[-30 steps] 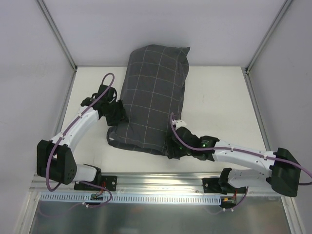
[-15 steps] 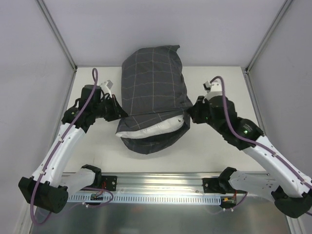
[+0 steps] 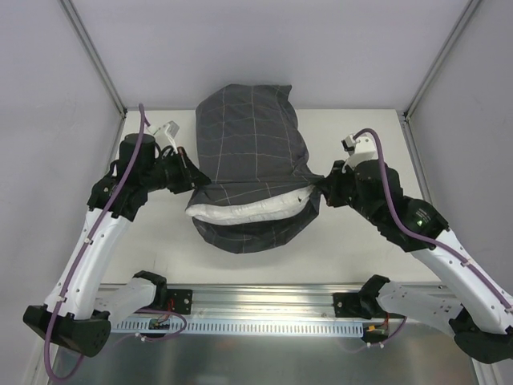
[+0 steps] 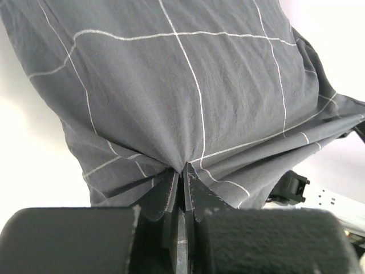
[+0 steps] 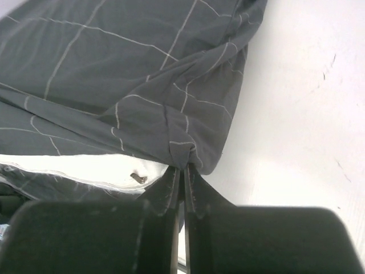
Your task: Remove the pillowcase from the pillow
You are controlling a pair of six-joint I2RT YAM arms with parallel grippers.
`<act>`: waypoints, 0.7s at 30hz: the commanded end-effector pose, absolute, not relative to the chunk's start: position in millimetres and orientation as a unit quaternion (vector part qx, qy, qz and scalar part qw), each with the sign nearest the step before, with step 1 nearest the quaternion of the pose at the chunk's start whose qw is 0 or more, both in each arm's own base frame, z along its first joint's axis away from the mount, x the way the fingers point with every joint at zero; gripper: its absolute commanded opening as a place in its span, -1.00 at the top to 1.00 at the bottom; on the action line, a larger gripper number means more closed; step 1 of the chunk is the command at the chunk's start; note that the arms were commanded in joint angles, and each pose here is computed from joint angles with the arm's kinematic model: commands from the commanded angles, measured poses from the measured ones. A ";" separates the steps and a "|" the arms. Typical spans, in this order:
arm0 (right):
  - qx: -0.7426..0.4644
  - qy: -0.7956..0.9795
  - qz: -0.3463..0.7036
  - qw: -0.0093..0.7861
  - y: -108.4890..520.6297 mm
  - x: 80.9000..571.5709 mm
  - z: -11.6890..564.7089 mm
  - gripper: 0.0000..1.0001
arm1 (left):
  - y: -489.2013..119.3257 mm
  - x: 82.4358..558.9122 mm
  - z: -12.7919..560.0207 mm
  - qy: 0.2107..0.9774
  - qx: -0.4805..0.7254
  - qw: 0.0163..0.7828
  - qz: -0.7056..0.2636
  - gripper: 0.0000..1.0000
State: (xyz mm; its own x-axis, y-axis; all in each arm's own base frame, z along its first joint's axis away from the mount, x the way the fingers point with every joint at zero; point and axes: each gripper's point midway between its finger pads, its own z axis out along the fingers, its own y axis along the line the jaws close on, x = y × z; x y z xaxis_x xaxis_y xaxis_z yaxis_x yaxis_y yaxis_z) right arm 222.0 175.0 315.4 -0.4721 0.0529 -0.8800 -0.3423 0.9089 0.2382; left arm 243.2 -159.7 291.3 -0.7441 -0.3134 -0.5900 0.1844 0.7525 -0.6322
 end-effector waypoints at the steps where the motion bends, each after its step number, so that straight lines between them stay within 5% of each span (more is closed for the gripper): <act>1: -0.052 0.831 0.150 0.533 145.8 225.9 317.2 0.99 | -155.3 239.7 292.8 0.860 -0.049 0.368 -0.349 1.00; 6: 0.001 0.867 0.052 0.495 92.0 256.5 281.7 0.99 | -188.6 208.5 256.1 0.885 -0.029 0.334 -0.323 1.00; 10: 0.049 0.899 0.104 0.422 81.7 281.9 257.6 0.86 | -239.2 175.3 234.4 0.904 0.064 0.269 -0.326 0.92; 11: 0.052 0.915 0.128 0.379 85.2 276.9 247.9 0.19 | -248.1 174.4 229.6 0.908 0.077 0.253 -0.324 0.76; 14: 0.074 0.935 0.109 0.329 81.6 274.7 229.7 -0.61 | -247.5 180.9 230.7 0.911 0.081 0.261 -0.308 -0.06; 15: 0.078 0.934 0.110 0.330 81.6 272.8 227.7 -0.69 | -242.6 185.6 232.0 0.912 0.078 0.272 -0.296 -0.38; 16: 0.081 0.932 0.113 0.335 81.6 271.5 226.4 -0.75 | -238.0 190.2 235.4 0.911 0.074 0.287 -0.286 -0.97; 21: 0.128 0.917 0.124 0.356 71.5 237.7 212.2 -0.79 | -217.3 223.5 248.2 0.911 0.047 0.318 -0.257 -0.97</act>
State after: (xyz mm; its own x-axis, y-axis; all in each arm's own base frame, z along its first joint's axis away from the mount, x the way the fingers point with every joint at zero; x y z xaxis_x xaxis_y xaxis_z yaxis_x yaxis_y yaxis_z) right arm 259.9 72.9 204.7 -0.7536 0.2476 -0.6089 0.1140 0.9615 0.2499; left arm 200.1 -230.3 225.5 -0.8457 -0.0498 -0.5313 0.2511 0.8414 -0.4786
